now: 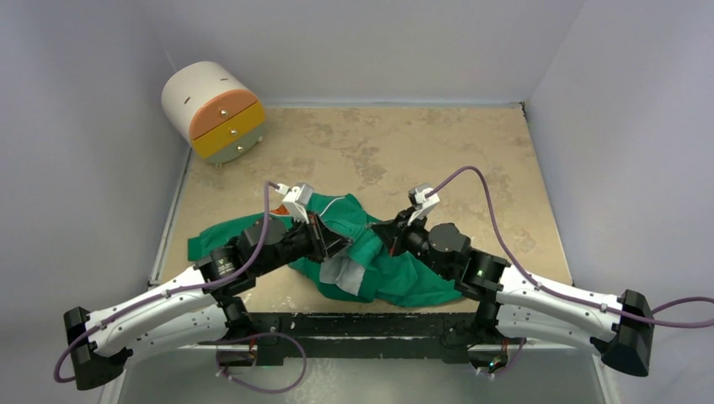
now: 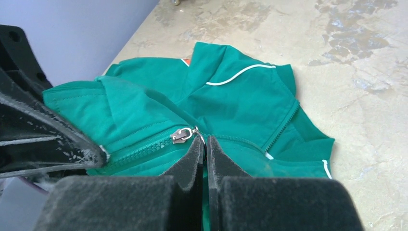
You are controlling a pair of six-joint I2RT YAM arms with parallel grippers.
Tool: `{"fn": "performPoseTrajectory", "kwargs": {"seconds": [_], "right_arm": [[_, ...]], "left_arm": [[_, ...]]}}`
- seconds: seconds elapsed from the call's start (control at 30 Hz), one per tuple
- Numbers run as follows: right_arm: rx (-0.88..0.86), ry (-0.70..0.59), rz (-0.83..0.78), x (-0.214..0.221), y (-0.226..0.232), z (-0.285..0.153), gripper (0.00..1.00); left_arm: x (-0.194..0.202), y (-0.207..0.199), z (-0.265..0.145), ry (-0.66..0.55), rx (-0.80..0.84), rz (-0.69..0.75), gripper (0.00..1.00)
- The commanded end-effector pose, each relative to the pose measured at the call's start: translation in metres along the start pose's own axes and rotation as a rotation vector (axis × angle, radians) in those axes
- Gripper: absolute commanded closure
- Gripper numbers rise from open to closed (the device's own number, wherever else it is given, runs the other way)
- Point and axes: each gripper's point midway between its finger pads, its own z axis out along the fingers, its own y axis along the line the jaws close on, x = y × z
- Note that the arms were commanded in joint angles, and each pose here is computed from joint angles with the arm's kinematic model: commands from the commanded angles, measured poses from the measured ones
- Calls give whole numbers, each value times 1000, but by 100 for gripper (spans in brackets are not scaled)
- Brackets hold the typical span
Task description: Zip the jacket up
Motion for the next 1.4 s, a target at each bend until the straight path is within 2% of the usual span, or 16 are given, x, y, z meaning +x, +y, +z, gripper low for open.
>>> {"fn": "performPoseTrajectory", "kwargs": {"seconds": [0.0, 0.23, 0.5, 0.63, 0.83, 1.37], "right_arm": [[180, -72, -25, -23, -33, 0, 100], [227, -40, -85, -20, -47, 6, 100], [190, 38, -104, -2, -63, 30, 100], [255, 57, -100, 3, -89, 39, 100], [406, 44, -88, -12, -142, 47, 100], [692, -43, -81, -74, -268, 51, 100]], "left_arm": [[-3, -33, -16, 39, 133, 53, 100], [-7, -64, -63, 98, 254, 141, 100], [-43, -101, -136, -36, 402, 177, 100], [-49, -98, -151, -82, 392, 164, 100], [-56, -94, -169, -136, 393, 141, 100], [-69, -82, -209, -231, 362, 125, 100]]}}
